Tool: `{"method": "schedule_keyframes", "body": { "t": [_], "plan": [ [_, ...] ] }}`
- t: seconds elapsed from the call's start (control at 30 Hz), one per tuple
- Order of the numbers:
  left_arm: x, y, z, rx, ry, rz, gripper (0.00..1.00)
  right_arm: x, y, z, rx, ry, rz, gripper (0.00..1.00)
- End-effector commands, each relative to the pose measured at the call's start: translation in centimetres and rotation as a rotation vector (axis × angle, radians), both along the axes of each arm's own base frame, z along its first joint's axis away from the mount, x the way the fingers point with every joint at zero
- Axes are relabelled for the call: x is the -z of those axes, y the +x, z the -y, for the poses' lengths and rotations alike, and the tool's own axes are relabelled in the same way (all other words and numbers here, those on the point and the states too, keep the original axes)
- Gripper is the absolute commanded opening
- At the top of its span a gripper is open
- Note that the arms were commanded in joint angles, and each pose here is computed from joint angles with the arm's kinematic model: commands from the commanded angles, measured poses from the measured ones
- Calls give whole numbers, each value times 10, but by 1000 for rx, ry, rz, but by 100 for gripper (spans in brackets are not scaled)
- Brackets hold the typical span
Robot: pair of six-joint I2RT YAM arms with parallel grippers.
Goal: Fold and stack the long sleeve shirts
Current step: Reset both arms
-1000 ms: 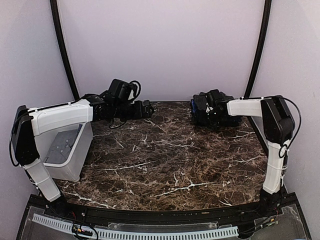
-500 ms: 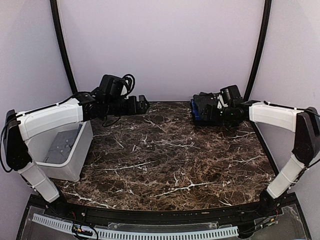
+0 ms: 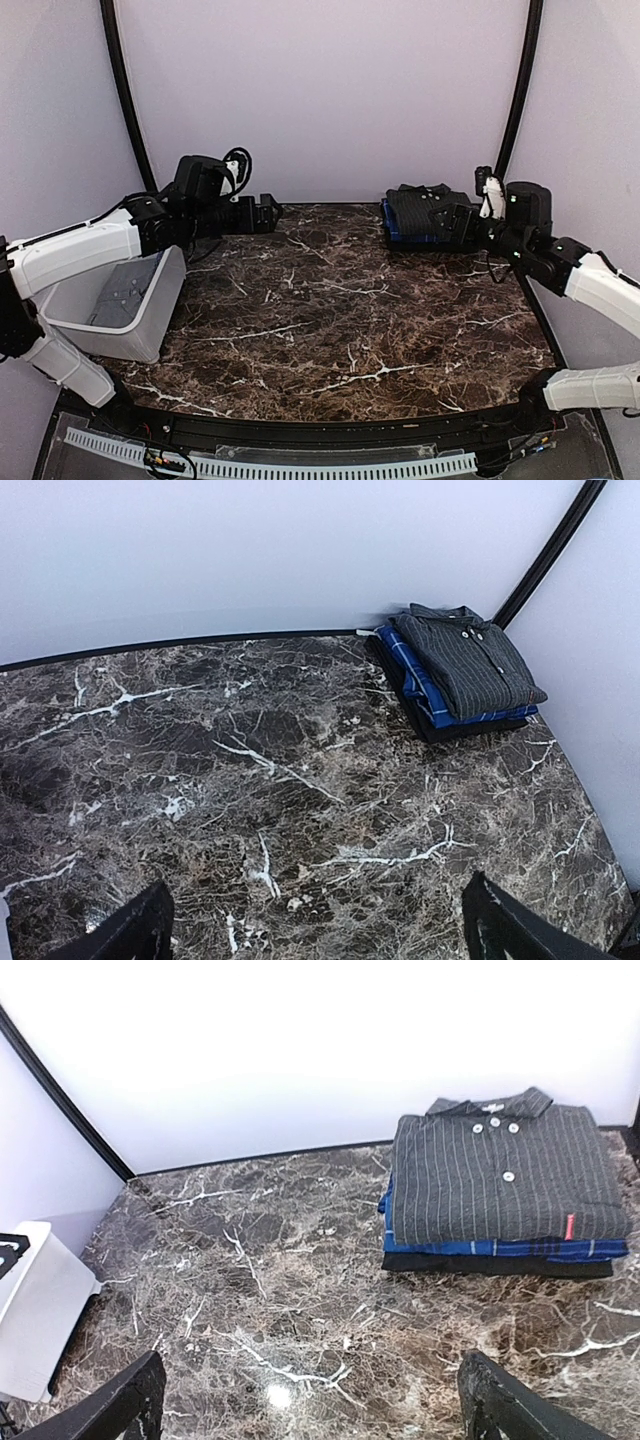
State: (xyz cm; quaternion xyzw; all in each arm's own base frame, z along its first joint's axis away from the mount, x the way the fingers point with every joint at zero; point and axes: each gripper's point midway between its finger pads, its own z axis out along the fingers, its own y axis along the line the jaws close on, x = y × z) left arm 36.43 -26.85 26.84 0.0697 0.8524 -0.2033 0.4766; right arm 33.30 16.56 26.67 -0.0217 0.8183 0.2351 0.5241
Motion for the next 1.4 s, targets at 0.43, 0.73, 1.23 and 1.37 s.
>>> {"method": "schedule_keyframes", "body": {
  "t": [0.43,0.73,1.23,1.37],
  "plan": [
    [-21,-14,-26,-41,-23,102,99,-51,-41,23,-11,-11,271,99],
    [-18,-13,-25,-43,-30,97,99,-52,-38,25,3,-39,279,99],
    [-16,-14,-25,-45,-41,94,99,-50,-37,24,-3,-57,270,99],
    [-16,-15,-26,-48,-44,93,99,-51,-36,24,-5,-59,271,99]
  ]
}}
